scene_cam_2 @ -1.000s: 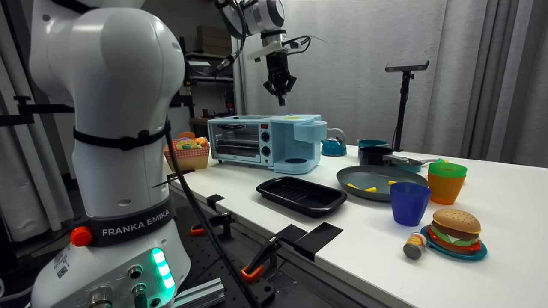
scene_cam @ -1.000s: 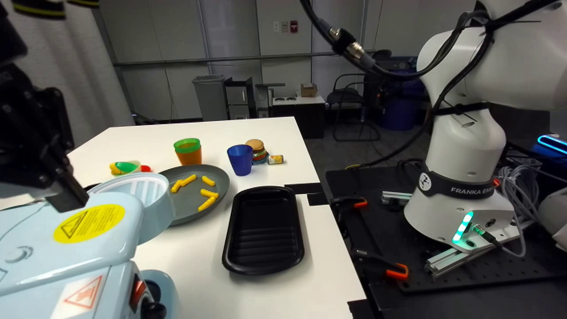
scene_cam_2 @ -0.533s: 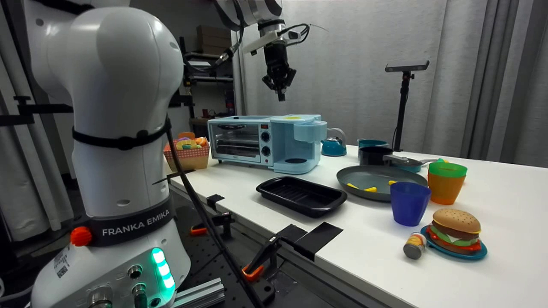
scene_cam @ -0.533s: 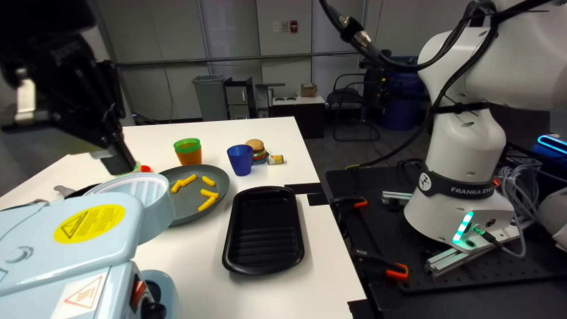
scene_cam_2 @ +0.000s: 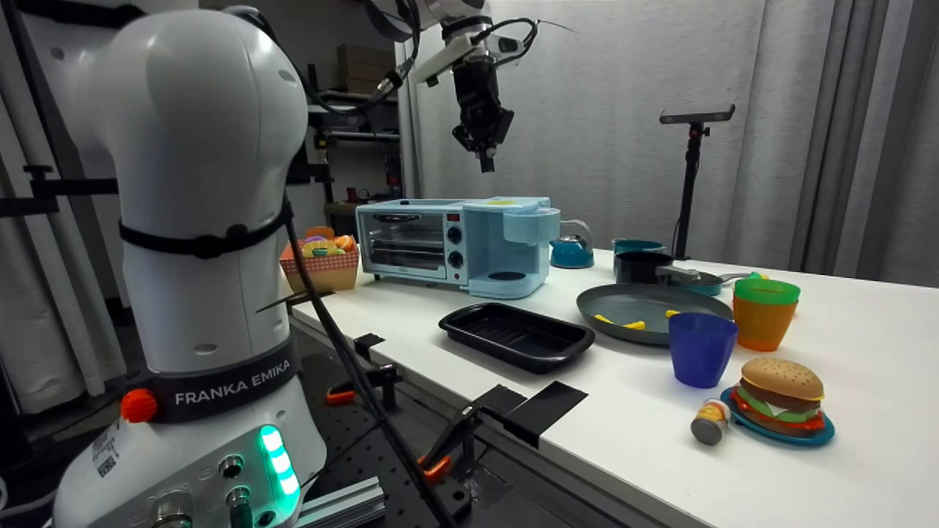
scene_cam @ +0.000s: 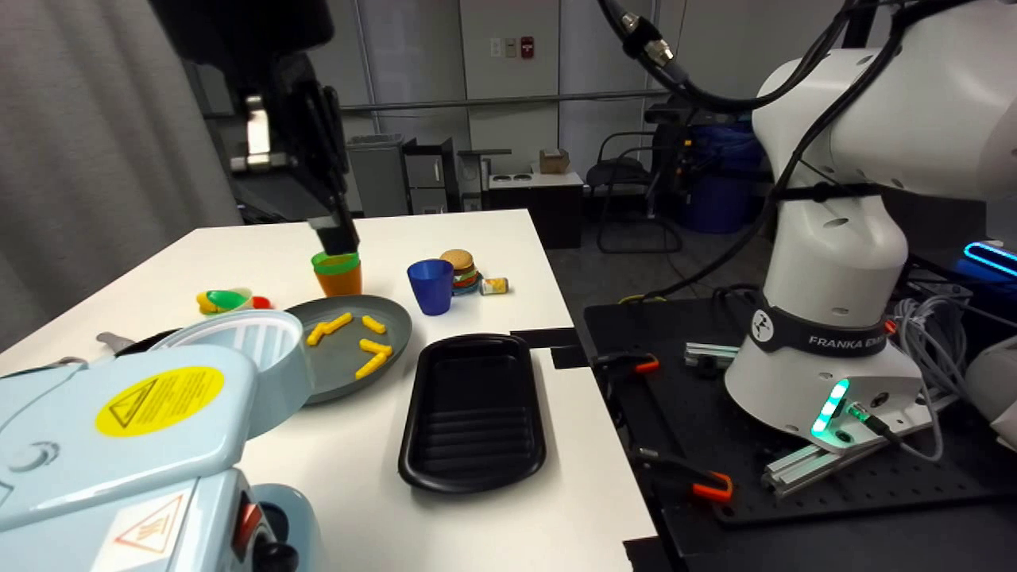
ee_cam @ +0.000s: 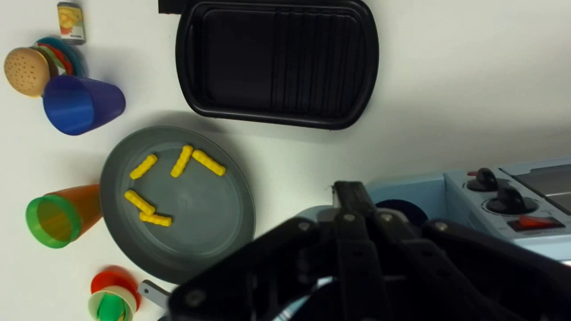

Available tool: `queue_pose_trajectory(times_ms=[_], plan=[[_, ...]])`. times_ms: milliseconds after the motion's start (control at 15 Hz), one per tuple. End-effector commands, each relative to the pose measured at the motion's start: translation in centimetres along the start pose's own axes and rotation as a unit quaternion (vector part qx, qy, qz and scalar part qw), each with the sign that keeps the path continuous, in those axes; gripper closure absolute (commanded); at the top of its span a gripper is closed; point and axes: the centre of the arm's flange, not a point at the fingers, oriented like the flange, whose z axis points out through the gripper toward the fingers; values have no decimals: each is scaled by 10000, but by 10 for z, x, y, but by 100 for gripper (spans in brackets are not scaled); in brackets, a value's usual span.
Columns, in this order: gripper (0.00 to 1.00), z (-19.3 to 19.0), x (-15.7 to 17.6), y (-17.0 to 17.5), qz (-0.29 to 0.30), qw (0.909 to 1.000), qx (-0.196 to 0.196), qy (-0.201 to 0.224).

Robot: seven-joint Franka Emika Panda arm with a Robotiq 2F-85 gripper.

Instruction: Press the button on the top of the coffeemaker to open the chamber

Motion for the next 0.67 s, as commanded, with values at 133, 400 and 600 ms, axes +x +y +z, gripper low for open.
queue_pose_trajectory(times_ms=[133,400,600], plan=[[100,11,-53,40,430,9991,4,61],[100,19,-72,59,528,9986,-40,32],[66,23,-83,65,549,9984,-101,-9]])
